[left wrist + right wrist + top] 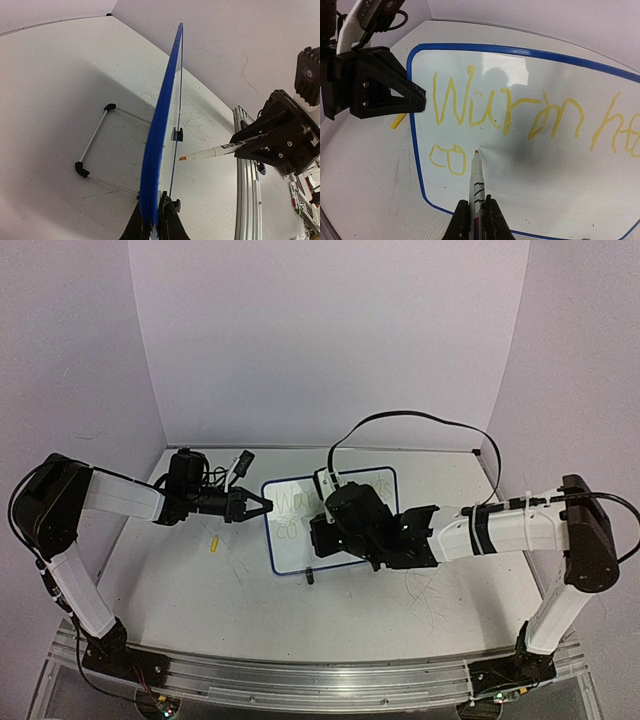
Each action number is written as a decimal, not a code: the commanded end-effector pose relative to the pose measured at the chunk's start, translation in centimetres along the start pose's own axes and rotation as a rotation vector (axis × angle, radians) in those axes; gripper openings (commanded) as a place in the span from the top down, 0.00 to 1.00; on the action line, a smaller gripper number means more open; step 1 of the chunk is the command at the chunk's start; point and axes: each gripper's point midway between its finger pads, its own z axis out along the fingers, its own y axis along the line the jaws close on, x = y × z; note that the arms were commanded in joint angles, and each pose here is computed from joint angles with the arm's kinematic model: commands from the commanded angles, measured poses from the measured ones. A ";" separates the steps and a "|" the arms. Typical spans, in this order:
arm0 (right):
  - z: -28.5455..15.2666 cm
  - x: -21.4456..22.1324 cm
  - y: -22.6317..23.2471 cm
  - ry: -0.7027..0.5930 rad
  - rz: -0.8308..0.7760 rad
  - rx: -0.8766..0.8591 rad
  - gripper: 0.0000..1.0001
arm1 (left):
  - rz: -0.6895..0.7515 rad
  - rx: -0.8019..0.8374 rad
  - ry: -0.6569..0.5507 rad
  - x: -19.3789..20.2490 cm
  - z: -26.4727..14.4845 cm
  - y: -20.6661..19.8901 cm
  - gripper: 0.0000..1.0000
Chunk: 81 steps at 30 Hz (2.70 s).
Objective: Write a sentence on the whiteboard
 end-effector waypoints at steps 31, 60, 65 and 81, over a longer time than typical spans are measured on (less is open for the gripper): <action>1.1 -0.5 0.6 0.010 0.013 0.017 1.00 | 0.022 -0.170 0.020 0.9 0.3 3.6 1.00; 1.6 3.3 0.2 0.124 0.043 0.052 1.00 | 0.018 -0.169 0.023 1.1 0.3 3.5 1.00; 1.9 3.3 0.4 0.126 0.042 0.048 1.00 | 0.020 -0.167 0.022 1.0 0.3 3.5 1.00; 1.6 0.3 0.3 0.046 0.032 0.086 1.00 | 0.019 -0.166 0.023 1.0 0.3 3.5 1.00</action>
